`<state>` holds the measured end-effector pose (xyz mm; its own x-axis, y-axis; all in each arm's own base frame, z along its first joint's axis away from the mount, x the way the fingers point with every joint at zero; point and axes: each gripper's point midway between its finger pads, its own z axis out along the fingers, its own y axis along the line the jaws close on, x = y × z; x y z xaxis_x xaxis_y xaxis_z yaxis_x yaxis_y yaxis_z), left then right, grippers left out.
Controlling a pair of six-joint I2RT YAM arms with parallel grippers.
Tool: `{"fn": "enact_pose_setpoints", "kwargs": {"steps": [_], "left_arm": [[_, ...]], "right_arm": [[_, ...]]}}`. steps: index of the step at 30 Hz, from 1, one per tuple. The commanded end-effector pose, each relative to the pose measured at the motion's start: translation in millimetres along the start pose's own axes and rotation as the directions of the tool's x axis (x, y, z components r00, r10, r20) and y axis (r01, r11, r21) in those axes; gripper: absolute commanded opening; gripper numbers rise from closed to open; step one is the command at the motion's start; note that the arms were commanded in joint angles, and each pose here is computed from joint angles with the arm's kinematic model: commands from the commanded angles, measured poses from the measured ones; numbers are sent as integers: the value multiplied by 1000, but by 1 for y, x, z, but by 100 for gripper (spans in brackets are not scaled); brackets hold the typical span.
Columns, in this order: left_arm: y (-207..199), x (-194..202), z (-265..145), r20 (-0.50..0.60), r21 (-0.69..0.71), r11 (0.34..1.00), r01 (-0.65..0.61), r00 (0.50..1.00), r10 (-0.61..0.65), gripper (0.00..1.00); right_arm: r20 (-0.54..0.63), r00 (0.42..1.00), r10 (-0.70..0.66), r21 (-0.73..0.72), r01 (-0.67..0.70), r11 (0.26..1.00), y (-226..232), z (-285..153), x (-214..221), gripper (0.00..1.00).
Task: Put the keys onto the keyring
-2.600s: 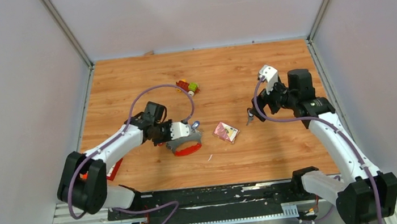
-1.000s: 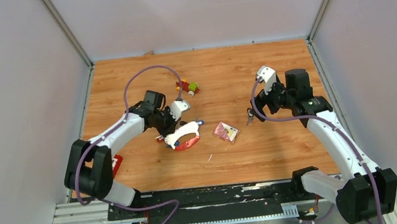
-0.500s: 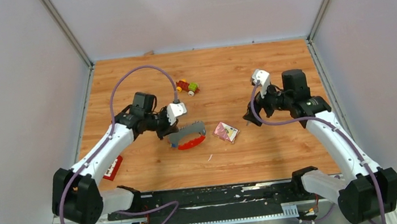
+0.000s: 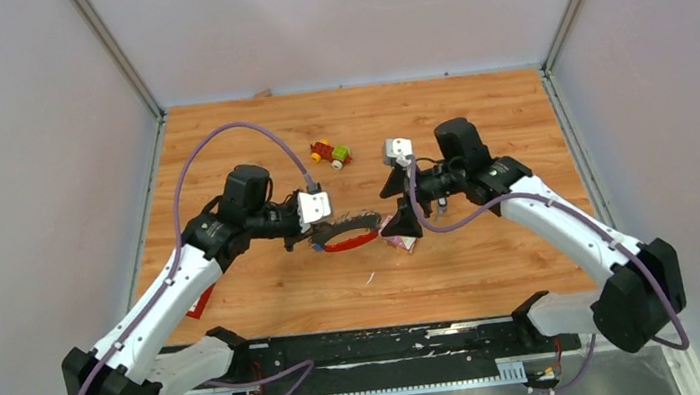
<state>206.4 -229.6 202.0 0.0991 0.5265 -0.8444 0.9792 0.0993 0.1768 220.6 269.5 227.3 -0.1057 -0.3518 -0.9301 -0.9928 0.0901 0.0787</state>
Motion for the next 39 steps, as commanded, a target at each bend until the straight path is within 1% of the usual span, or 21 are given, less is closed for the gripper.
{"fn": "enact_pose_setpoints", "kwargs": {"steps": [1, 4, 7, 11, 14, 15, 16, 17, 18, 21, 25, 26, 28, 29, 30, 31, 32, 35, 39], "left_arm": [[2, -40, -9, 113, -33, 997, -70, 991, 73, 0], [-2, -37, -6, 118, -20, 997, -74, 990, 76, 0], [-6, -37, -4, 131, -1, 997, -80, 988, 79, 0], [-9, -35, -1, 137, 10, 996, -83, 987, 81, 0], [-11, -28, 2, 132, 11, 997, -82, 988, 80, 0], [-11, -25, 3, 128, 10, 996, -86, 988, 84, 0], [-12, -21, 4, 120, 12, 996, -87, 989, 85, 0], [-13, -18, 5, 116, 12, 996, -92, 989, 90, 0], [-12, -18, 5, 116, 7, 995, -95, 989, 94, 0], [-11, -16, 5, 115, -8, 995, -100, 988, 101, 0], [-6, -26, 0, 133, -32, 994, -107, 985, 110, 0], [-5, -31, -2, 140, -39, 993, -114, 983, 118, 4], [-3, -40, -8, 146, -43, 989, -140, 979, 145, 26], [-3, -45, -12, 142, -42, 987, -158, 976, 162, 46], [-4, -49, -17, 137, -39, 983, -178, 974, 182, 69], [-3, -54, -22, 135, -46, 978, -202, 969, 207, 75], [0, -60, -27, 132, -59, 975, -216, 966, 222, 77], [2, -73, -37, 132, -74, 965, -252, 957, 260, 79], [0, -78, -35, 149, -45, 966, -255, 954, 259, 76]], "right_arm": [[38, 999, -19, -62, 21, 998, 0, 15, -11, 91], [26, 1000, -17, -88, 19, 996, 1, 25, -9, 91], [3, 999, -34, -114, 34, 993, 6, 38, -5, 85], [-33, 999, -30, -151, 25, 988, 8, 55, 1, 65], [-57, 998, -18, -158, 9, 987, 5, 65, 4, 48], [-65, 998, -12, -155, 2, 988, 4, 67, 5, 39], [-74, 997, -8, -150, -3, 989, 2, 68, 7, 27], [-84, 996, -6, -136, -5, 991, 0, 68, 9, 7], [-92, 996, -4, -113, -6, 994, -4, 67, 11, 0], [-103, 994, -22, -62, 16, 998, -7, 60, 14, 0], [-67, 995, -70, -6, 69, 998, -2, 44, -1, 0], [-60, 995, -80, 13, 81, 997, -2, 40, -5, 0], [-48, 993, -104, 47, 106, 993, -1, 32, -12, 0], [-41, 992, -116, 63, 119, 991, -1, 28, -15, 0], [-30, 991, -129, 74, 131, 989, 0, 24, -19, 0], [-21, 990, -139, 78, 141, 987, 3, 22, -21, 0], [-8, 989, -149, 79, 149, 986, 5, 19, -25, 0], [38, 985, -170, 89, 166, 982, 11, 13, -35, 0], [67, 979, -192, 94, 185, 978, 15, 9, -41, 0]]}}
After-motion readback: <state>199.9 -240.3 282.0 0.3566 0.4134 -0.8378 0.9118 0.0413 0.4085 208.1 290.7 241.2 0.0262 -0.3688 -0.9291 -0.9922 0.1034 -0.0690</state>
